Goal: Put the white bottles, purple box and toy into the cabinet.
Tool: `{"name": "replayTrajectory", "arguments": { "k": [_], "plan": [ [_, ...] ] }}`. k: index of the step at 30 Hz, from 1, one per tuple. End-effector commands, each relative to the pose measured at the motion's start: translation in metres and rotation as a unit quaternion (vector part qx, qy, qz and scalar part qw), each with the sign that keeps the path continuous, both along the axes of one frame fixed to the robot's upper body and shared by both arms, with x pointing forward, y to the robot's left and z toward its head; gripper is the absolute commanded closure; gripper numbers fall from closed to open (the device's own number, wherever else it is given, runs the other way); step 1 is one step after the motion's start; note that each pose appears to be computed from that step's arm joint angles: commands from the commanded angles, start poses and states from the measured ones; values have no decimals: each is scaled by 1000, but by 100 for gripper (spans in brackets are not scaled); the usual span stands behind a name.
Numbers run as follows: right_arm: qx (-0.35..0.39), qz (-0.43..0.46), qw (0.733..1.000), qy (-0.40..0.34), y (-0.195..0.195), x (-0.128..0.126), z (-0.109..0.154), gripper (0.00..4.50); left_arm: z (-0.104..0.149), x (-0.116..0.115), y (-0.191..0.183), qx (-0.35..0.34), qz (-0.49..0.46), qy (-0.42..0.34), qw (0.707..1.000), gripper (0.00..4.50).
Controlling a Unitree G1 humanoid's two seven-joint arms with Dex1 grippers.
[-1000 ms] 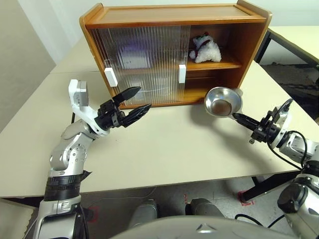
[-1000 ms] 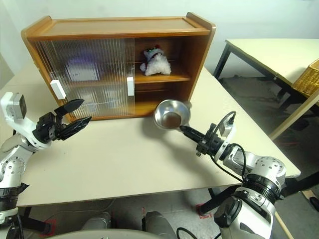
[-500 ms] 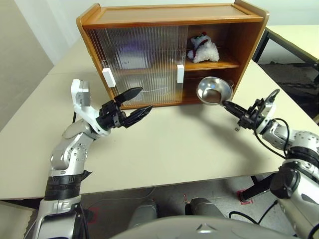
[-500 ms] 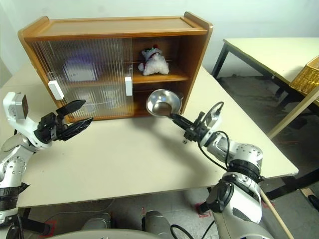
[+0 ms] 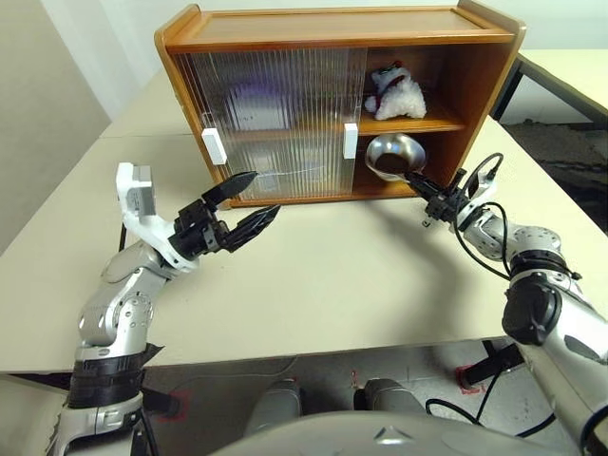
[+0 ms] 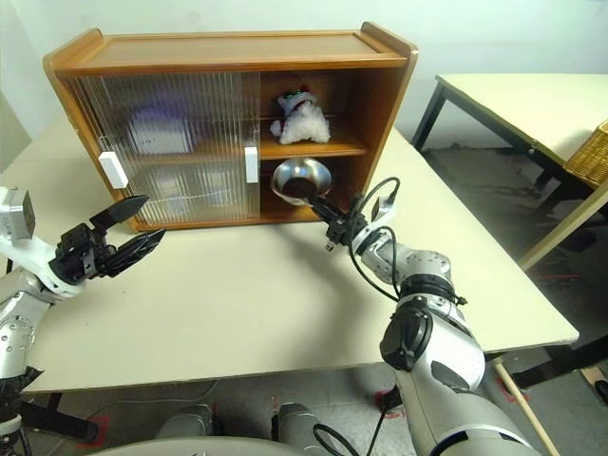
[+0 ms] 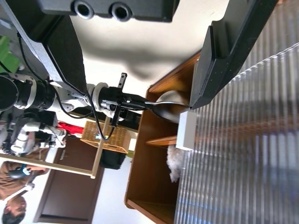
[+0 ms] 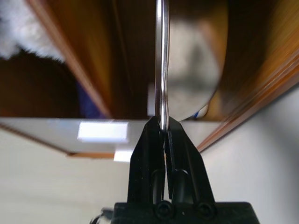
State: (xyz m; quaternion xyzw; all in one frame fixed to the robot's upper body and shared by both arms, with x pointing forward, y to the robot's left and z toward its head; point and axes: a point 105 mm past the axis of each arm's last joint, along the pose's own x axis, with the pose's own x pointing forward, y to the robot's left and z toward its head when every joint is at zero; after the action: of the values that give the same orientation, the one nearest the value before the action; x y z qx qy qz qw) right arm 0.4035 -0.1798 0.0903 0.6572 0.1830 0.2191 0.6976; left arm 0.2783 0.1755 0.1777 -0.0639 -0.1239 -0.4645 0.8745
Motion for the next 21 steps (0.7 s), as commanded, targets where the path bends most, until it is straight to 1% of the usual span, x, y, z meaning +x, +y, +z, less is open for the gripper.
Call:
{"name": "replayTrajectory", "arguments": {
  "k": [1, 13, 21],
  "plan": [
    [-11, -18, 1000, 5, 6, 11, 1, 449, 1, -4, 1, 6, 5, 0, 1000, 0],
    [-33, -77, 996, 28, 30, 34, -2, 449, 7, -11, 10, 13, 31, -8, 999, 0],
    [-56, -123, 990, 50, 20, 39, -10, 449, 6, -18, 12, 14, 43, -3, 999, 0]
  ]
}}
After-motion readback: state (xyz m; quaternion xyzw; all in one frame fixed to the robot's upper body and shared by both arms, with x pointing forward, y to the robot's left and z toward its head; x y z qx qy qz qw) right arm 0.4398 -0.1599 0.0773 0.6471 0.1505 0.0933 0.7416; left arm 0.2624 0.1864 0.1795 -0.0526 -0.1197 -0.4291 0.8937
